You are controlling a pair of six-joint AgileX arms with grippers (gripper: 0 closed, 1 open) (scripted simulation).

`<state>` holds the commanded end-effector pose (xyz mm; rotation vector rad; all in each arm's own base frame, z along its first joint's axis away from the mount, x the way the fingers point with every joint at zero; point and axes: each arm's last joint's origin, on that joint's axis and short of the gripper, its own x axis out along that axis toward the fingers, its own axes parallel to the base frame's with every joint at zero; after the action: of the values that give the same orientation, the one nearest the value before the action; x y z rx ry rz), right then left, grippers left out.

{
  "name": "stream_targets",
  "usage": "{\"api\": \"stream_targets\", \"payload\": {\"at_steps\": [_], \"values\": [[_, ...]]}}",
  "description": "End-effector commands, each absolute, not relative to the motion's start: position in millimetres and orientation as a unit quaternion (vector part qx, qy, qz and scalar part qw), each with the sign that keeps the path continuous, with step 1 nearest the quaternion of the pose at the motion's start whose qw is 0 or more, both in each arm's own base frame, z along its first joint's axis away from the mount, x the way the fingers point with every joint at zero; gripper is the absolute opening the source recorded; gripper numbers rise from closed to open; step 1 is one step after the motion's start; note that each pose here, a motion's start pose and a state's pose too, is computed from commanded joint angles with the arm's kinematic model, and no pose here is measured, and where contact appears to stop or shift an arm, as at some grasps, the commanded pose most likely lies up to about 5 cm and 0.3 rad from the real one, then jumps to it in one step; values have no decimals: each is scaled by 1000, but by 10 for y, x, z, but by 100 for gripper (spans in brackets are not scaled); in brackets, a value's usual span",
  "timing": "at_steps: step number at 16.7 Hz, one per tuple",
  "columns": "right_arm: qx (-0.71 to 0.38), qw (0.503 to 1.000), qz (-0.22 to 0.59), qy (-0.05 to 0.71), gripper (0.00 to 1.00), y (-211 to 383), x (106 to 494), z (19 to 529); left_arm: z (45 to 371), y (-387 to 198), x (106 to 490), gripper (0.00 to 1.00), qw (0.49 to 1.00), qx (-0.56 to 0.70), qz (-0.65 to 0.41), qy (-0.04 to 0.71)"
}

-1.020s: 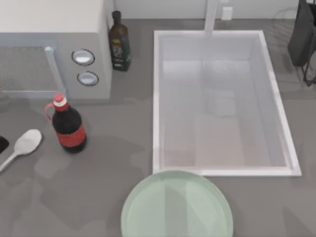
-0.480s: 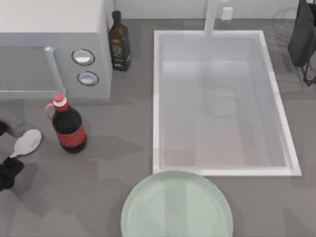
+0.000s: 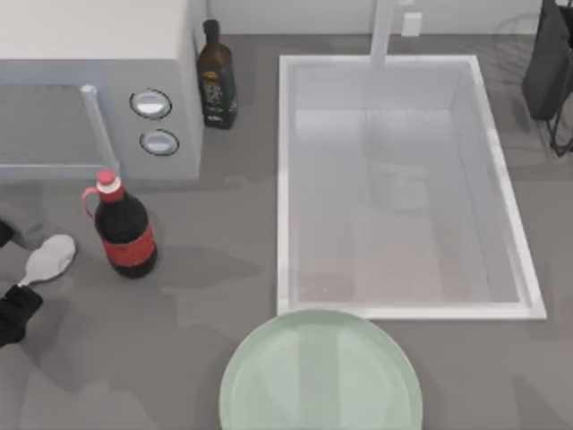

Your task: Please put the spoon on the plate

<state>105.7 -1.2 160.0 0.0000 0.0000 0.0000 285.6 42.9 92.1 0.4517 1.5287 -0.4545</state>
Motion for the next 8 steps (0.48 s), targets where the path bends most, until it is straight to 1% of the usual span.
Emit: {"api": "stream_targets", "payload": {"at_steps": [8], "values": [[0, 1000, 0, 0, 100, -12, 1057, 1600, 921, 429, 2856, 25, 676, 201, -202, 680]]}}
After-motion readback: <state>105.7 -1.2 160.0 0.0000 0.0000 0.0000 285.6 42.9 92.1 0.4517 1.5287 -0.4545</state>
